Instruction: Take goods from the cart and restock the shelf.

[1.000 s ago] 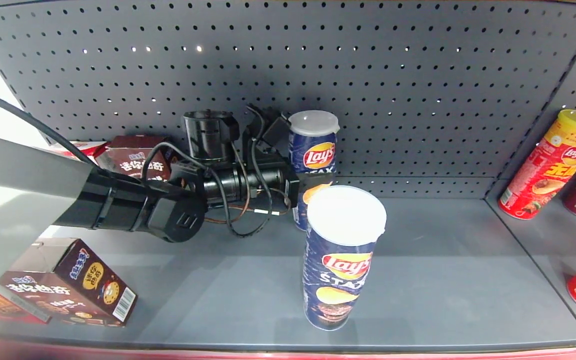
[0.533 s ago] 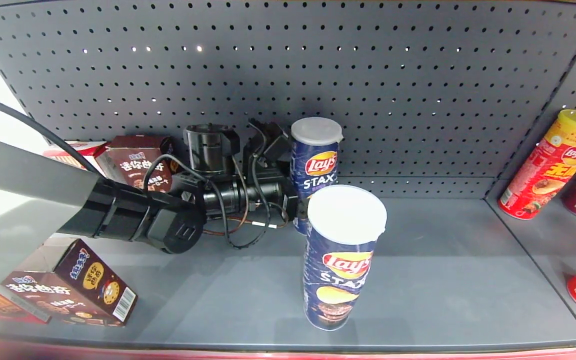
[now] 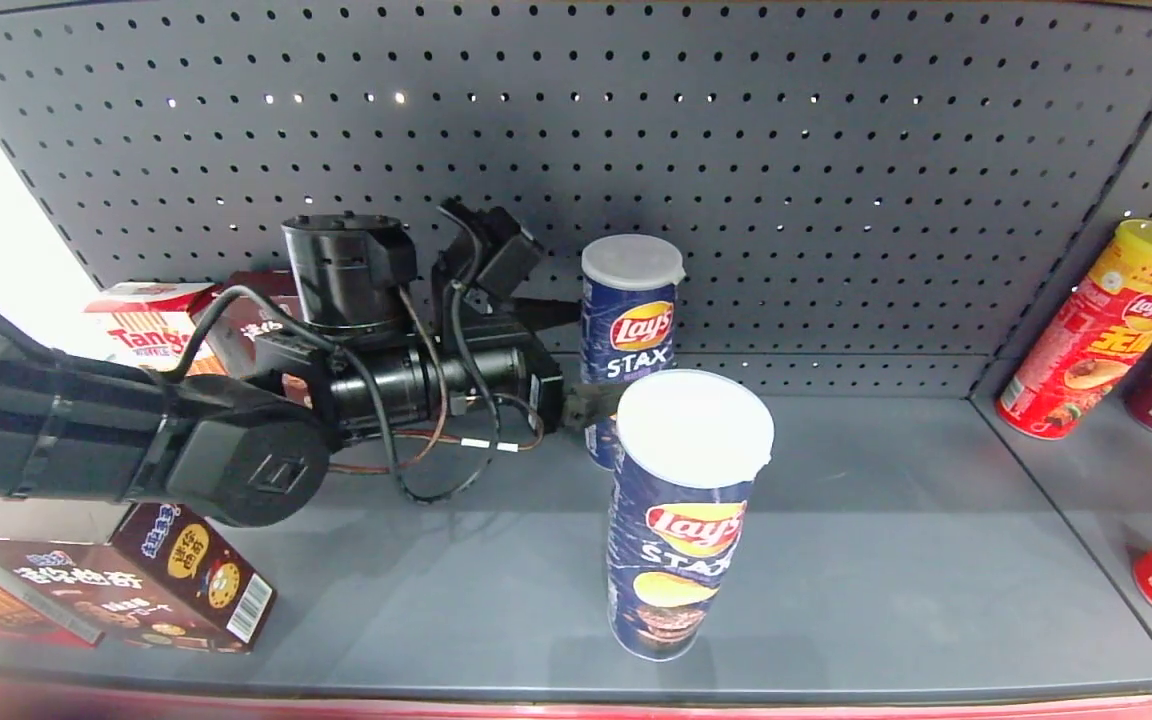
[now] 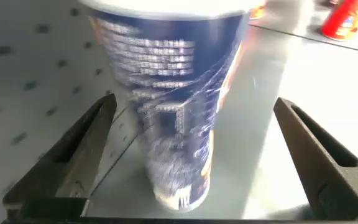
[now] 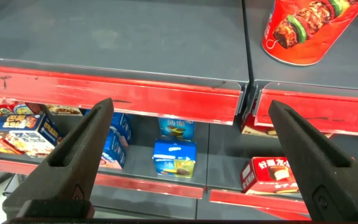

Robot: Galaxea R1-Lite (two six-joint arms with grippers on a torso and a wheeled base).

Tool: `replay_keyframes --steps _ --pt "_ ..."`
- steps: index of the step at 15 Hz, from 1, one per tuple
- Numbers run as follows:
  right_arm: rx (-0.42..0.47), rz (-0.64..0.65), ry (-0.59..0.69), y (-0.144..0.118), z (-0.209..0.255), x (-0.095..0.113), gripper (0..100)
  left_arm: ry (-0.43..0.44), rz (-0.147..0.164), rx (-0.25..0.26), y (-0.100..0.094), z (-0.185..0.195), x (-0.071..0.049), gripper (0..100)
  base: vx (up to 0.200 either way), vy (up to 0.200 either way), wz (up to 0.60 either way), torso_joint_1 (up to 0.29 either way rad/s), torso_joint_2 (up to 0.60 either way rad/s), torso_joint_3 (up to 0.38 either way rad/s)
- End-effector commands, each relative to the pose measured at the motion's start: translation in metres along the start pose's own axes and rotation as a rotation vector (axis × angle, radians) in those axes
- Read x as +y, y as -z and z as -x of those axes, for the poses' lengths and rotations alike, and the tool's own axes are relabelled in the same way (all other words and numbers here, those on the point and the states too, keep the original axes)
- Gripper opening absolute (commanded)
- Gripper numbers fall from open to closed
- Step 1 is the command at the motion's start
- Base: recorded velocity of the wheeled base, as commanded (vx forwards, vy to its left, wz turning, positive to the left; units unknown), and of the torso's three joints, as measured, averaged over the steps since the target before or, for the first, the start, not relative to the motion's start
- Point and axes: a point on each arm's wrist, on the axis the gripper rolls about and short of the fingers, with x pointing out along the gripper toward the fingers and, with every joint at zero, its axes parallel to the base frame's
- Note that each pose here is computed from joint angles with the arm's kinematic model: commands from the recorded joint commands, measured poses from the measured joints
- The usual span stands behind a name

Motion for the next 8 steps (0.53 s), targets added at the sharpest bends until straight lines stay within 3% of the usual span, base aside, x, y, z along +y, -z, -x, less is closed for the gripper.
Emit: replay_keyframes --steps 1,8 --pt "0.0 0.0 -0.001 0.0 0.0 0.0 100 -0.061 -0.02 -0.019 -0.017 0.017 -0.01 100 0.0 0.0 0.0 0.0 0.0 0.0" --pt "0.002 0.0 -0.001 0.0 0.0 0.0 100 -0.217 0.036 0.135 -0.028 0.041 -0.023 100 0.0 0.0 0.0 0.0 0.0 0.0"
